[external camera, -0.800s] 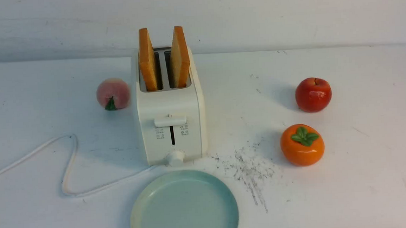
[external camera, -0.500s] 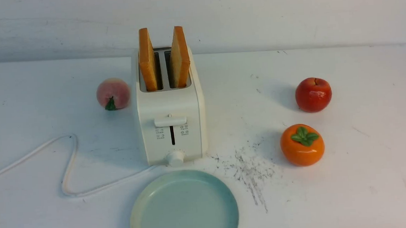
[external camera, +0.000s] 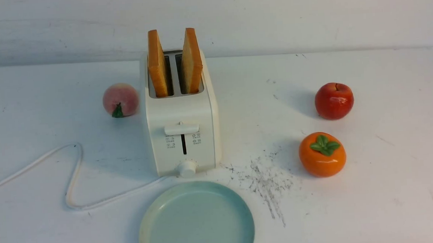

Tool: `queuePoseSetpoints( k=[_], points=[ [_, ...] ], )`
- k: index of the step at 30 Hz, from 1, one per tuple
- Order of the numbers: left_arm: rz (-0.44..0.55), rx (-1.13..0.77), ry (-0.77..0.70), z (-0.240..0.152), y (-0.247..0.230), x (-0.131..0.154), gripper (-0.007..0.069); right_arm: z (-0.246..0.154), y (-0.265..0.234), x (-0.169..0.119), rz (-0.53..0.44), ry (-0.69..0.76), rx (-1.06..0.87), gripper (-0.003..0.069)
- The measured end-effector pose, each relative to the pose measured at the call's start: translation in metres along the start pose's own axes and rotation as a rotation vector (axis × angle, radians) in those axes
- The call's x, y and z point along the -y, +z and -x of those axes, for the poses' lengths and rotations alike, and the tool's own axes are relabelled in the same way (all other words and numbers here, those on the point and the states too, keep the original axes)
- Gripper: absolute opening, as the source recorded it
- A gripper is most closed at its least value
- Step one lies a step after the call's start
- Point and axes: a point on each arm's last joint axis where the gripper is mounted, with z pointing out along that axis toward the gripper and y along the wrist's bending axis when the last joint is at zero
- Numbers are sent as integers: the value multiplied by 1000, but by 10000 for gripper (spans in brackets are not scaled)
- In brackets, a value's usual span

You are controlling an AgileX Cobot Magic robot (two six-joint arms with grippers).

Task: Take toasted bread from bread machine on white table place on plate.
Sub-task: 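Reach for a toast slice standing in the toaster with the left gripper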

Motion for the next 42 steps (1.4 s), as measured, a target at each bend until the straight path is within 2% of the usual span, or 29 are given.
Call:
queuePoseSetpoints(
  k=[2, 4, 5, 7, 10, 11, 14, 16, 19, 24, 25, 26, 27, 28, 30, 32, 34, 36, 40, 41, 42],
  points=[
    [-17, 58, 0, 5, 0, 2, 238, 0, 0, 0, 0, 0, 0, 240],
    [-78, 136, -42, 13, -1, 4, 238, 0, 0, 0, 0, 0, 0, 240],
    [-53, 145, -47, 13, -1, 4, 238, 0, 0, 0, 0, 0, 0, 240],
    [-144, 267, -223, 26, -4, 9, 238, 0, 0, 0, 0, 0, 0, 240],
    [-189, 374, -392, 35, -8, 10, 238, 0, 0, 0, 3, 13, 3, 240],
    [-191, 373, -403, 35, -8, 10, 238, 0, 0, 0, 4, 16, 5, 240],
    [-242, 469, -517, 44, -12, 10, 238, 5, 1, -4, 47, 188, 66, 240],
    [-253, 493, -535, 46, -13, 9, 238, 11, 0, -5, 79, 320, 129, 240],
    [-261, 516, -538, 48, -14, 9, 238, 19, -2, -5, 104, 438, 214, 240],
    [-278, 549, -591, 51, -16, 8, 227, 25, -3, -3, 101, 452, 287, 240],
    [-294, 577, -618, 53, -18, 8, 204, 26, -3, -3, 99, 440, 292, 240],
    [-310, 610, -632, 57, -20, 8, 146, 27, -4, -3, 99, 442, 310, 240],
    [-312, 614, -632, 57, -20, 8, 137, 28, -4, -2, 98, 445, 318, 240],
    [-329, 640, -629, 64, -25, 10, 62, 30, -5, -1, 100, 469, 351, 240],
    [-345, 665, -615, 72, -30, 13, 13, 34, -6, 0, 102, 500, 389, 240],
    [-392, 718, -544, 104, -53, 25, -14, 53, -16, -2, 146, 549, 441, 228],
    [-396, 698, -504, 129, -69, 34, -14, 72, -27, -7, 187, 534, 433, 209],
    [-348, 611, -477, 157, -78, 45, -14, 100, -41, -14, 229, 493, 386, 176],
    [-206, 282, -392, 201, -69, 61, -14, 142, -45, -28, 235, 390, 82, 64],
    [-189, 247, -378, 204, -64, 62, -14, 143, -42, -29, 230, 381, 33, 59],
    [-117, 72, -315, 215, -48, 67, -14, 156, -33, -33, 219, 306, -122, 8]
  ],
)
